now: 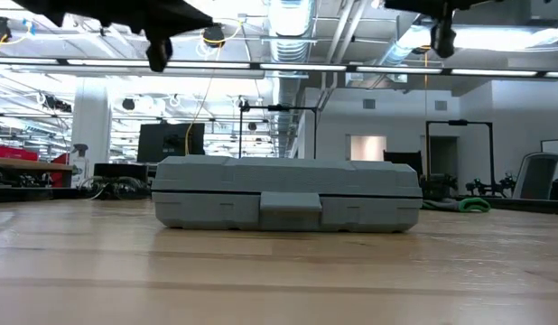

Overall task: Prefit tool cases
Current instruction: Open the gray toolbox

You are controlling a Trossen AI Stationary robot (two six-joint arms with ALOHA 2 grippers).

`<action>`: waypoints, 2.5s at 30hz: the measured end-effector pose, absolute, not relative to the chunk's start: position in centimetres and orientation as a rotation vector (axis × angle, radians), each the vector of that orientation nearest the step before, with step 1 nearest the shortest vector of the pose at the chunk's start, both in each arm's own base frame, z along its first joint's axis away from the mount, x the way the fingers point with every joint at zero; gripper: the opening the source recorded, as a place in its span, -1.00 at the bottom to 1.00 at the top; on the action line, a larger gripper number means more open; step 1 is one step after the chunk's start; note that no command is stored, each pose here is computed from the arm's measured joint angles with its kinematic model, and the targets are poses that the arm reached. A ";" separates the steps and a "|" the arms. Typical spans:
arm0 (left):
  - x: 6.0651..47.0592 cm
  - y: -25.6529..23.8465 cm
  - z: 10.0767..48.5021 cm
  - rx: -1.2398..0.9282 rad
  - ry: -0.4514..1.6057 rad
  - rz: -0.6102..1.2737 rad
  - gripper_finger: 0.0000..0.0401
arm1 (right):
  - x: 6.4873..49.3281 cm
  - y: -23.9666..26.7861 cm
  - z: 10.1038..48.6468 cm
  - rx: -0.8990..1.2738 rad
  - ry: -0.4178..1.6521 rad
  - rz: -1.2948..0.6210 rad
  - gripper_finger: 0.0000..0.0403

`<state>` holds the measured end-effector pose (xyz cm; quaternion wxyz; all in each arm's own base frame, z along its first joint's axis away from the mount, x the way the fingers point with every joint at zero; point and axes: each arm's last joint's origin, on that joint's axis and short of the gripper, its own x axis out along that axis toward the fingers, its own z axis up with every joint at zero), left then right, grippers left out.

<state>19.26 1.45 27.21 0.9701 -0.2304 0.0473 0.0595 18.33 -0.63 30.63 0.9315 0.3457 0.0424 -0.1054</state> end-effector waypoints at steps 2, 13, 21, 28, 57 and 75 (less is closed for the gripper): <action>20.1 1.5 26.4 -0.468 0.145 0.113 -1.00 | 19.5 -0.5 30.2 0.709 0.149 -0.204 -0.92; 24.1 1.6 20.2 -0.486 0.460 0.123 -1.00 | 25.8 4.7 22.9 0.787 0.533 -0.128 -0.92; 25.5 1.5 16.3 -0.459 0.641 0.088 -1.00 | 27.3 10.5 19.1 0.902 0.641 -0.028 -0.92; 25.9 1.4 14.0 -0.479 0.749 0.049 -1.00 | 27.1 14.4 15.3 0.978 0.758 -0.041 -0.92; 28.3 -3.4 11.9 -0.604 0.844 -0.342 -1.00 | 30.1 9.2 10.0 0.934 0.599 -0.451 -0.92; 26.8 -2.2 12.7 -0.566 0.993 -0.265 -1.00 | 27.4 10.9 12.7 0.963 0.673 -0.491 -0.92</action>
